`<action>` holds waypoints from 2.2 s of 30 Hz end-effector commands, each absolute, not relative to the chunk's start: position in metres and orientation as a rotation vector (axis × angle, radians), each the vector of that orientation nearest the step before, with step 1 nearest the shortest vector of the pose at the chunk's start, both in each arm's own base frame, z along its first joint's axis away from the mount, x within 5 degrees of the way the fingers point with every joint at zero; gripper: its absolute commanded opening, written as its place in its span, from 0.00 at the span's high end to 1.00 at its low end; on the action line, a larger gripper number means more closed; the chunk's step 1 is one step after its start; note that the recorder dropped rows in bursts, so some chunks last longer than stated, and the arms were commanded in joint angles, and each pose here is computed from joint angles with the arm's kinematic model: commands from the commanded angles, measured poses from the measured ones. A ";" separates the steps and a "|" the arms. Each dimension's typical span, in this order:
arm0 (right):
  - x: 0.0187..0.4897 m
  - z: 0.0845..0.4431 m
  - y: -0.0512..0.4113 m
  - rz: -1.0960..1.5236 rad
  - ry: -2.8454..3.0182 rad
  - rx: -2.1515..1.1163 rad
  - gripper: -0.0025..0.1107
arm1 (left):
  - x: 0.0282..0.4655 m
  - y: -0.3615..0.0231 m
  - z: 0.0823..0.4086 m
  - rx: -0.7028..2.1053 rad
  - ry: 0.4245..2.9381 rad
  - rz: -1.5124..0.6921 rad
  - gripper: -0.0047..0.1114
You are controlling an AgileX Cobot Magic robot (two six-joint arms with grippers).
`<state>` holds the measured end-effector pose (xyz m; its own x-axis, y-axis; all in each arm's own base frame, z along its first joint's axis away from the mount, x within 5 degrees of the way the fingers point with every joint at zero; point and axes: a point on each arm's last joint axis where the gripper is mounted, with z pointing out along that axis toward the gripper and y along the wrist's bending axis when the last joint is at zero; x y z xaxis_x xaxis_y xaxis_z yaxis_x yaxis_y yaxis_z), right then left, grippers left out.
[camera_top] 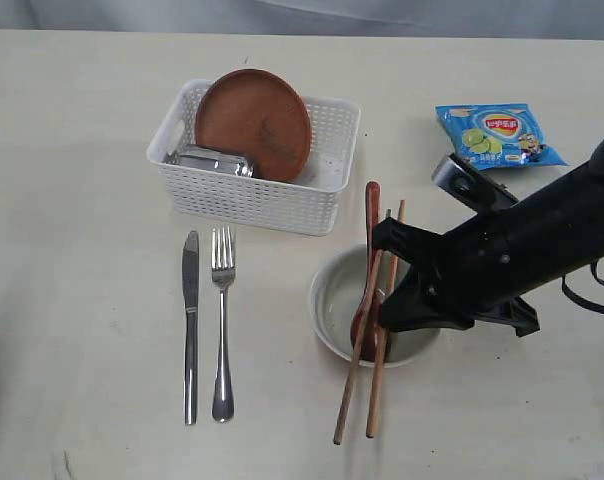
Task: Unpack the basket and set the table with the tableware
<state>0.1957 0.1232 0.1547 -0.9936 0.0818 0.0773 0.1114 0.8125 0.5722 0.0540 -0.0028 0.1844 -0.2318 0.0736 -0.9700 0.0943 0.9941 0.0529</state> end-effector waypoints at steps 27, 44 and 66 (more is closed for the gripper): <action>0.216 0.197 0.132 -0.909 -2.930 0.282 0.57 | 0.054 -0.003 0.185 0.129 1.795 -0.022 0.96; 0.064 0.218 0.228 -0.590 -2.656 1.738 0.63 | 0.054 -0.003 0.185 0.129 1.795 -0.022 0.96; 0.070 0.177 0.240 -0.285 -2.574 1.876 0.98 | 0.054 -0.003 0.185 0.129 1.795 -0.022 0.96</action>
